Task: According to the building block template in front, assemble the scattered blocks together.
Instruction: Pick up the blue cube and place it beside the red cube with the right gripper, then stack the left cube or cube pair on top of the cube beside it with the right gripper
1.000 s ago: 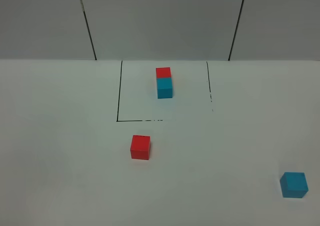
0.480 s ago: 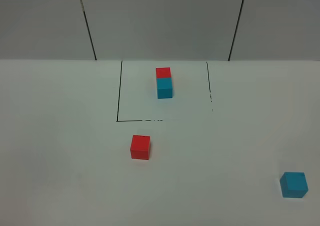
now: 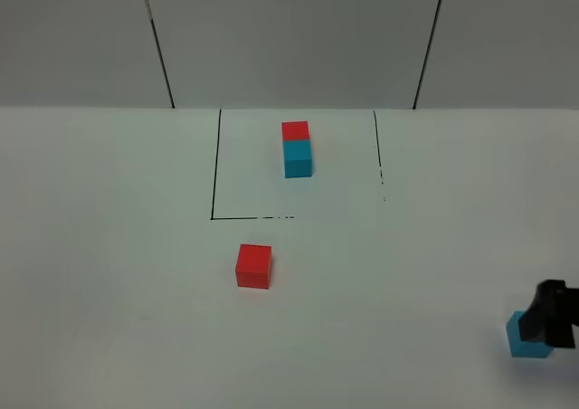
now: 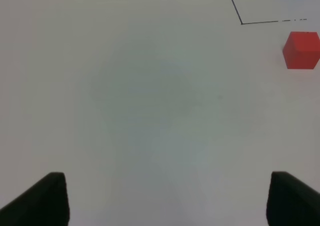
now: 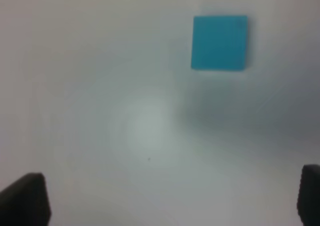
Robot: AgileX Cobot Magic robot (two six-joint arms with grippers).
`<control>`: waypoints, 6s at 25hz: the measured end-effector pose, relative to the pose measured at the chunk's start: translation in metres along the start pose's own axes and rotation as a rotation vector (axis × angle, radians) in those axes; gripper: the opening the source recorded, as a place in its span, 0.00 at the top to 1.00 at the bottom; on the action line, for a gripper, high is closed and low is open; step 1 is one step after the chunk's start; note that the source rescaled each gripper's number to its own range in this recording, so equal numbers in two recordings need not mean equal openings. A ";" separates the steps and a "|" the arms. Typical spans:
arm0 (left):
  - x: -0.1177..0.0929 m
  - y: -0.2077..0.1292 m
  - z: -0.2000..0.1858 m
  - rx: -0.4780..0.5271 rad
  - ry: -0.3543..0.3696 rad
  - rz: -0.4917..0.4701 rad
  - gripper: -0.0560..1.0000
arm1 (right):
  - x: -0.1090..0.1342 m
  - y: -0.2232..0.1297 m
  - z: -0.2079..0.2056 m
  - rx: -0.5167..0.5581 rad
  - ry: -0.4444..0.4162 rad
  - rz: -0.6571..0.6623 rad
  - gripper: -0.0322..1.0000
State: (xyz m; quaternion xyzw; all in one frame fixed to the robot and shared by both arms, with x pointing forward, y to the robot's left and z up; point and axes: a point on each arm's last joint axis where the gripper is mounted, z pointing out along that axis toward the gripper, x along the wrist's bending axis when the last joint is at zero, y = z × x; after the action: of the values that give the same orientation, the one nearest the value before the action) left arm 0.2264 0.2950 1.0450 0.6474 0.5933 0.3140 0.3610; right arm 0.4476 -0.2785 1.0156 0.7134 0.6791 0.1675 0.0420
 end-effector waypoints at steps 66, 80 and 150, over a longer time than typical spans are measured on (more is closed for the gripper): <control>0.000 0.000 0.000 -0.001 0.000 0.000 0.31 | 0.226 0.117 0.177 0.283 0.002 -1.538 0.94; 0.000 0.000 0.000 -0.001 0.000 0.000 0.31 | 0.234 0.110 0.199 0.266 0.032 -1.454 0.95; 0.000 0.000 0.000 -0.002 0.000 0.000 0.31 | 0.265 0.118 0.178 0.214 0.120 -1.429 0.14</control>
State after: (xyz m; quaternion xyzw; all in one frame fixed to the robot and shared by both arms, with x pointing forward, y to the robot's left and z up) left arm 0.2265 0.2950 1.0452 0.6470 0.5930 0.3146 0.3616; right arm 0.6187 0.0036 0.9300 0.0850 0.9933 0.0705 0.0337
